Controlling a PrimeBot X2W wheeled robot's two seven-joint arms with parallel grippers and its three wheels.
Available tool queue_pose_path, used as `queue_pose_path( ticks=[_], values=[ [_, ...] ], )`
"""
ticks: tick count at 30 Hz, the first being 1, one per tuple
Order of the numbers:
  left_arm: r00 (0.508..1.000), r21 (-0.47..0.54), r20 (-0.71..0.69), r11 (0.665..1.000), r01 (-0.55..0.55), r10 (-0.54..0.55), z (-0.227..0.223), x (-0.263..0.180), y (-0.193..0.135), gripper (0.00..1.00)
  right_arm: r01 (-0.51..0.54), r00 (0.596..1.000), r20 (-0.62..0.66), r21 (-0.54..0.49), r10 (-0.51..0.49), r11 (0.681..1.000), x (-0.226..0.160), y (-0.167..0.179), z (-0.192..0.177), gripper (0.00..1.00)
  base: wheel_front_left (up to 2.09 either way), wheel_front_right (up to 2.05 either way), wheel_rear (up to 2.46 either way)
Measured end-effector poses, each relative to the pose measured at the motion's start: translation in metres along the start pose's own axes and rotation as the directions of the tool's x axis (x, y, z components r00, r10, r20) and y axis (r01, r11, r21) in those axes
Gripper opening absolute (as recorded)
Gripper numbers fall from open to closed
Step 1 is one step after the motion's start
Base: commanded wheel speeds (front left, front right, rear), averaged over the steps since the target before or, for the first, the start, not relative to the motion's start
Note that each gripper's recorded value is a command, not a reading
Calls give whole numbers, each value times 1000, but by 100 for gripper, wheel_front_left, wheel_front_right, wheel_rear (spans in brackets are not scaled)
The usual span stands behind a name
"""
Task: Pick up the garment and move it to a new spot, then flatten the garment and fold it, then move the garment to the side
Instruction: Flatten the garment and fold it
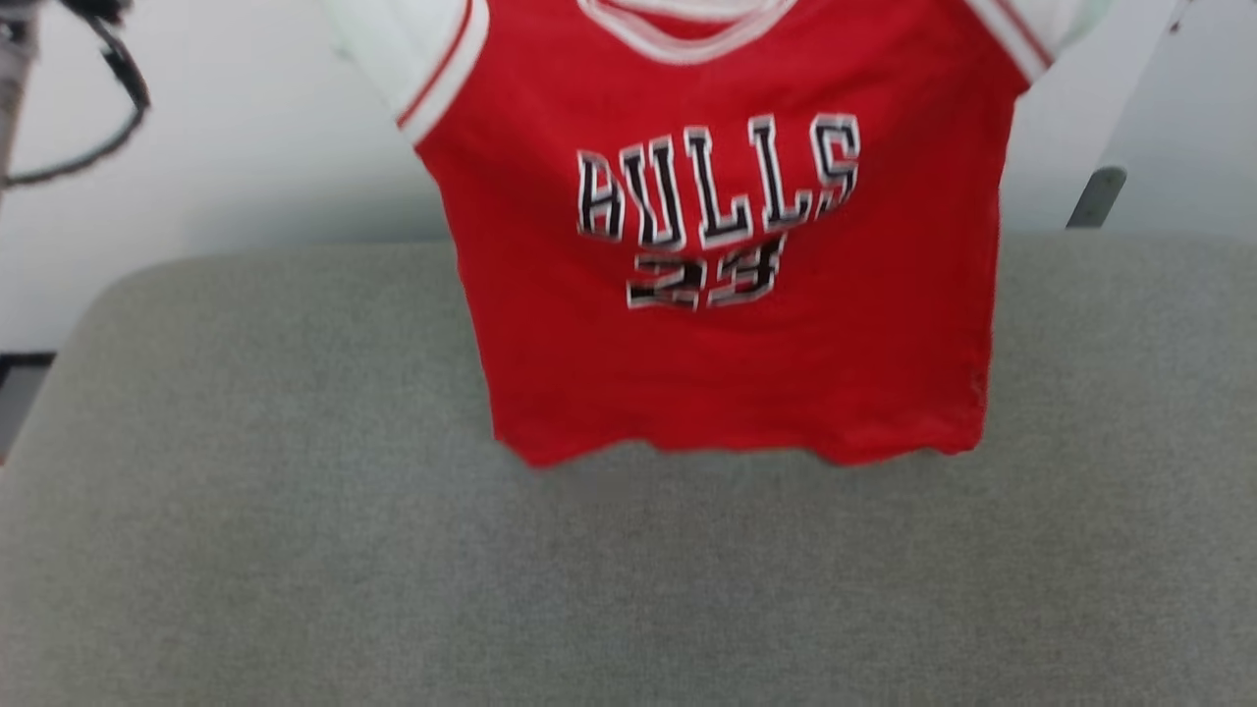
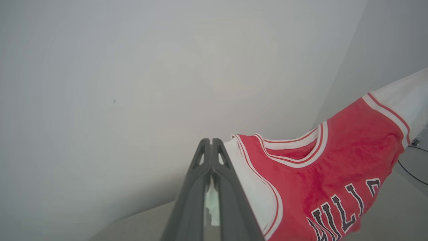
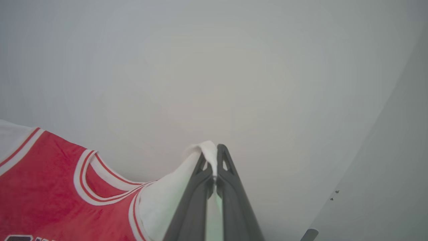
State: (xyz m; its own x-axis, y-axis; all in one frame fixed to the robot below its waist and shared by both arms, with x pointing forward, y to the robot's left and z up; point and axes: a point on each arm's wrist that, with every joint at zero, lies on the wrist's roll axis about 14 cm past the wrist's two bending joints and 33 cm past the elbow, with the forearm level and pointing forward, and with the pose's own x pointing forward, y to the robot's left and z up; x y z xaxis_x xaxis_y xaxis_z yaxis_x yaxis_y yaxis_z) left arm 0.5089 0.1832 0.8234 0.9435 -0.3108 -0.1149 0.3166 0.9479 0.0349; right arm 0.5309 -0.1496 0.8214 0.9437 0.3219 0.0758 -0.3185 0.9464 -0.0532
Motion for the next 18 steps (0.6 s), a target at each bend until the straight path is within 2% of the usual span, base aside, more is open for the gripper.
queue_pose_path(
  ticks=[4,9,12,15,18],
  values=[
    [1000,6,29,1000,12,-12,1,24,2,0,15,1000,22,-29,-15,999,22,-11,1,0,0,0,0],
    [998,35,67,999,7,-10,-14,75,6,0,59,995,91,-134,-48,989,62,-29,-16,0,0,0,0],
    [981,81,191,997,5,-20,5,101,2,0,104,971,235,-235,-47,967,84,-39,-1,0,0,0,0],
    [943,136,332,991,-13,-33,23,124,0,0,154,928,370,-302,-34,941,104,-49,9,0,0,0,0],
    [908,152,417,988,-19,-47,20,148,2,0,180,924,382,-352,-34,919,129,-58,-10,0,0,0,0]
  ],
)
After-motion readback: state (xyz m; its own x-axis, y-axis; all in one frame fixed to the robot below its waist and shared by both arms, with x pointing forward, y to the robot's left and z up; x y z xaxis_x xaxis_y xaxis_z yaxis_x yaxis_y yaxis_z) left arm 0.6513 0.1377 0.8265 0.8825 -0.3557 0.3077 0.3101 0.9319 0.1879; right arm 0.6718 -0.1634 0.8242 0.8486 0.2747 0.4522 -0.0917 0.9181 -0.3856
